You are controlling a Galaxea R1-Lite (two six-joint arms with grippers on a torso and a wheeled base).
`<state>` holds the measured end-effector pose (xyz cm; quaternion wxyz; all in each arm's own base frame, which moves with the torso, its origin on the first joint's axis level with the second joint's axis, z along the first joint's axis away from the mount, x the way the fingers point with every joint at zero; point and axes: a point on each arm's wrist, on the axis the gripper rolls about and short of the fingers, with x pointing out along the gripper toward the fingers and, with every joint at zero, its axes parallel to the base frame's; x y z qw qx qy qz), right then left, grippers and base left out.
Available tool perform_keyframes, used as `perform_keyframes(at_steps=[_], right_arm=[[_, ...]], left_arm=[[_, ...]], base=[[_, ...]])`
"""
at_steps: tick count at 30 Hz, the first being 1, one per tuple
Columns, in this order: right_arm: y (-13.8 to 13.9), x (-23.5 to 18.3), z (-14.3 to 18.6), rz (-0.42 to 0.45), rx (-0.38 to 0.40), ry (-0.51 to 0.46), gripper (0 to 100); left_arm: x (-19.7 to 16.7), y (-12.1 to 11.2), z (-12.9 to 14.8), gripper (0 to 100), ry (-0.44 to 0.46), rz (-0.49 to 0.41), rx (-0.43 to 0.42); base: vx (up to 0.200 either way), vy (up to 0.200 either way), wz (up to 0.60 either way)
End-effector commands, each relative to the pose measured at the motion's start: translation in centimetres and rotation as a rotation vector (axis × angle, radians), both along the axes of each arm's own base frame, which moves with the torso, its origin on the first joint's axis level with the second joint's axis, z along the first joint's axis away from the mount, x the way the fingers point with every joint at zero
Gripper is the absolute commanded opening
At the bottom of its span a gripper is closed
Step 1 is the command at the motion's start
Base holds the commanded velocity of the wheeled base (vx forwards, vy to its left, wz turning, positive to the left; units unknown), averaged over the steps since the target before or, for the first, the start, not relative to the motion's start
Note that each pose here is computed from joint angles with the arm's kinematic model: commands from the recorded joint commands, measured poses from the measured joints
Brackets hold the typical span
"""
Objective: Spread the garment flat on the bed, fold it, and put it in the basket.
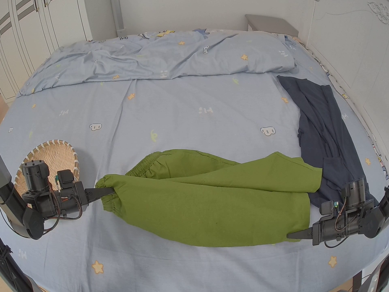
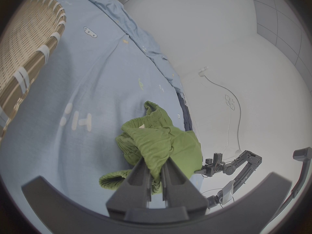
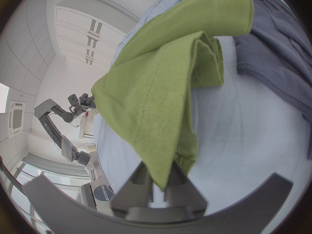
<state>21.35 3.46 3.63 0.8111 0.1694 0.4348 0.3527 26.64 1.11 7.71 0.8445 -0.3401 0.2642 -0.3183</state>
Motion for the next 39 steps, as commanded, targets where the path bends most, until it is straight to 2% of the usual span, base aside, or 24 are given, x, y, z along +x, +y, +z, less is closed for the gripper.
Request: perform_keyframes(at_steps=[1,4,7,13,16,18,19,23,27,32,39], right_arm=[[0.0,0.0,0.1,-0.001,0.001,-0.003,0],[-0.1,-0.2,0.5,-0.001,0.003,-0.010,0],[0.0,-0.4,1.1,0.000,0.005,-0.005,0],[-0.1,-1.0,4.4,0.001,-0.005,0.081,0],[-0.2,-1.4,5.5,0.007,-0.013,0.131,0],[-0.2,-1.4,5.5,0.007,-0.013,0.131,0],[-0.2,-1.6,6.3,0.008,-0.014,0.163,0],[-0.2,-2.0,6.4,0.006,-0.019,0.218,0],[-0.2,-2.4,6.0,0.009,-0.025,0.260,0],[-0.3,-3.0,5.4,0.011,-0.030,0.314,0],[-0.5,-4.6,4.0,0.011,-0.047,0.412,0]], left_arm=[[0.0,0.1,0.1,0,-0.001,0.005,0.000],[-0.1,0.1,0.2,0,-0.002,0.005,-0.001],[-0.3,0.3,0.1,0,0.035,0.011,-0.006],[-1.6,0.9,2.6,0,0.113,0.042,-0.013],[-2.5,1.2,3.9,0,0.149,0.050,-0.001],[-2.5,1.2,3.9,0,0.149,0.050,-0.001],[-3.5,1.4,4.0,0,0.193,0.038,0.039],[-4.6,2.3,3.4,0,0.225,0.036,0.098],[-5.3,2.9,3.3,0,0.245,0.047,0.116],[-7.1,2.5,2.9,0,0.303,0.008,0.143],[-9.8,1.8,1.6,0,0.394,-0.119,0.222]], base=[[0.000,0.000,0.00],[0.000,0.000,0.00],[0.000,0.000,0.00],[0.000,0.000,0.00],[0.000,0.000,0.00],[0.000,0.000,0.00],[0.000,0.000,0.00],[0.000,0.000,0.00],[0.000,0.000,0.00],[0.000,0.000,0.00],[0.000,0.000,0.00]])
